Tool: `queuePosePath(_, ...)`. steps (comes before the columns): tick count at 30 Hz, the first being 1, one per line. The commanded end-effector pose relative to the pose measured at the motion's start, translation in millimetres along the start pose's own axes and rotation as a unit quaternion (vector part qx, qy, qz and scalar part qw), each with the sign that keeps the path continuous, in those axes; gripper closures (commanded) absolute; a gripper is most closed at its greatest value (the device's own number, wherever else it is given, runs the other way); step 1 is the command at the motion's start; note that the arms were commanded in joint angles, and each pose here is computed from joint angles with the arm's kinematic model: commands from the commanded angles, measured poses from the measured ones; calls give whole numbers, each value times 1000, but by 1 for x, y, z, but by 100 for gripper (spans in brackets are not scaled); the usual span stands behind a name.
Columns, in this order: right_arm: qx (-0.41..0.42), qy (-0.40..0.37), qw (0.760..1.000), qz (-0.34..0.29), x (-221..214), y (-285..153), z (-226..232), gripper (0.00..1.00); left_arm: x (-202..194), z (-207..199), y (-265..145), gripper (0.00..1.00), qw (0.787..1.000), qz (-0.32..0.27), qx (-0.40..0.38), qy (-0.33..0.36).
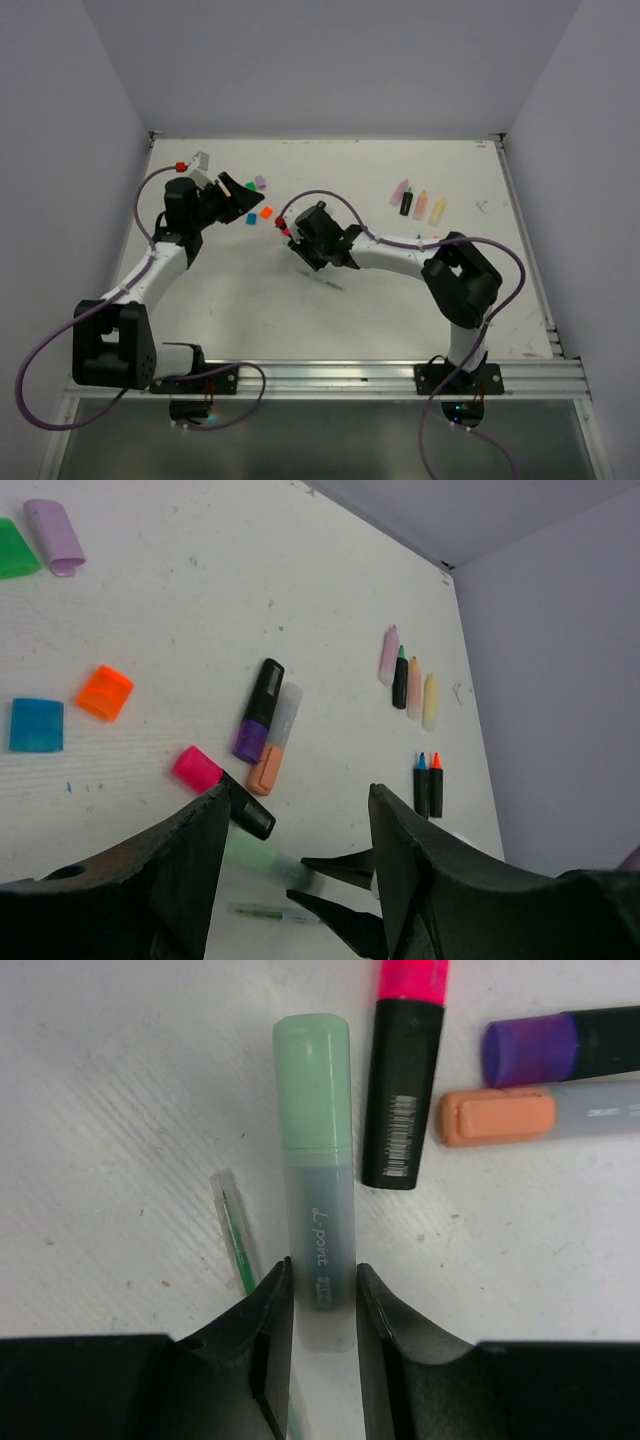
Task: Open the pen caps
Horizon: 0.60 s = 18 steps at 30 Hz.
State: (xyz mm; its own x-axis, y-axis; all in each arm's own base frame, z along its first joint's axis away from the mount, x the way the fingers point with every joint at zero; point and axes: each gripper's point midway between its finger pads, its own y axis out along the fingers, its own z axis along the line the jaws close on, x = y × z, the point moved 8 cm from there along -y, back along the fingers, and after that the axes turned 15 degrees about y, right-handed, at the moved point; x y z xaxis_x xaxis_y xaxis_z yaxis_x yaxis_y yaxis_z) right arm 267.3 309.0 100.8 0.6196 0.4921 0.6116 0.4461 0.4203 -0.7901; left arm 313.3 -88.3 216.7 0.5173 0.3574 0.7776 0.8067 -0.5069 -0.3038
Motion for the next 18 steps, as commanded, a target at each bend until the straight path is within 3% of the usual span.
queuePosePath(1,-15,29,995,-90,39,-44,0,100,-1,-1,3,39,1000,-6,-28,-4)
queuePosePath(10,1,129,983,-133,38,-84,3,100,-30,-45,27,39,995,24,-97,19)
queuePosePath(18,25,156,976,-152,36,-105,5,100,-40,-57,37,39,992,31,-119,13)
